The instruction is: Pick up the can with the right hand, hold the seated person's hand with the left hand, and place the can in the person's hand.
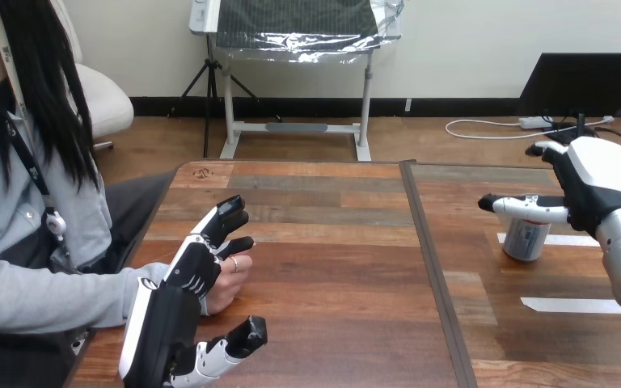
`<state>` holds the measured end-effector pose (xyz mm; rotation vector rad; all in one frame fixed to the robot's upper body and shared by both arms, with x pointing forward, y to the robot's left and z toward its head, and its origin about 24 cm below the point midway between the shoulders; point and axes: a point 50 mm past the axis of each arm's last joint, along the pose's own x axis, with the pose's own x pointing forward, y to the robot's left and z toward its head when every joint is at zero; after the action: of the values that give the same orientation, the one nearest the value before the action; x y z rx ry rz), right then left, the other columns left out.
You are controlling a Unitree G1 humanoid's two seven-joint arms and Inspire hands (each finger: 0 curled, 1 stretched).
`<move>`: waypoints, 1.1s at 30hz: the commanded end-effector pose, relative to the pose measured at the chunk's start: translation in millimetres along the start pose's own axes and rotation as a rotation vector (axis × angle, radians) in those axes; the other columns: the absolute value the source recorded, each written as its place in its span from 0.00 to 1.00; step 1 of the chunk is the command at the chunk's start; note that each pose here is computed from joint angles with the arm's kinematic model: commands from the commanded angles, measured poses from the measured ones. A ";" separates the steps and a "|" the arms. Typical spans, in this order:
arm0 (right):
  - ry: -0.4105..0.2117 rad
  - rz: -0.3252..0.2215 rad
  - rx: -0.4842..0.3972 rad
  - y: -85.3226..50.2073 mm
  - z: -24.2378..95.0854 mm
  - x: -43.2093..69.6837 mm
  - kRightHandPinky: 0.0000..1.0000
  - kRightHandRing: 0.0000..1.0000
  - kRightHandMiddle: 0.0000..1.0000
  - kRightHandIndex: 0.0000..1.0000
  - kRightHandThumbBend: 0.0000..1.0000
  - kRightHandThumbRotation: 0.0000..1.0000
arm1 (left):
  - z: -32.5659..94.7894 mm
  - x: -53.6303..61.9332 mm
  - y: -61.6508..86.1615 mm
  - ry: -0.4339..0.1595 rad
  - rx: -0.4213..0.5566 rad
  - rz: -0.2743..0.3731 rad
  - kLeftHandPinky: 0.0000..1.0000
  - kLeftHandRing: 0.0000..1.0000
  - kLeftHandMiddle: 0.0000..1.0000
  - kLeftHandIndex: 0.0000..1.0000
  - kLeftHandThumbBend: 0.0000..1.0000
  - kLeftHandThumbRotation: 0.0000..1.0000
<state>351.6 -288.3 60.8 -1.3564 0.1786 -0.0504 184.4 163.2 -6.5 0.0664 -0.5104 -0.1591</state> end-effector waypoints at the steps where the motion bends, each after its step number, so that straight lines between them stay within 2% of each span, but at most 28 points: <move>1: -0.042 -0.067 -0.012 -29.2 18.9 14.7 0.83 0.88 0.87 0.87 0.94 0.78 | 6.5 14.3 -3.8 -0.081 -0.005 -0.008 0.80 0.88 0.90 0.87 1.00 0.67; 19: -0.024 -0.015 -0.086 -21.3 18.1 14.1 0.83 0.88 0.87 0.87 0.92 0.74 | 6.3 13.5 -6.3 -0.082 -0.013 -0.008 0.81 0.89 0.90 0.87 1.00 0.68; 33: -0.020 0.017 -0.098 -13.8 18.1 12.5 0.82 0.87 0.87 0.86 0.94 0.74 | 6.5 12.5 -6.7 -0.081 -0.013 -0.010 0.82 0.89 0.91 0.87 1.00 0.69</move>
<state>349.3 -289.3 52.1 -1.4490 0.2644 0.0088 183.9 156.9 -6.8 0.0481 -0.5143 -0.1647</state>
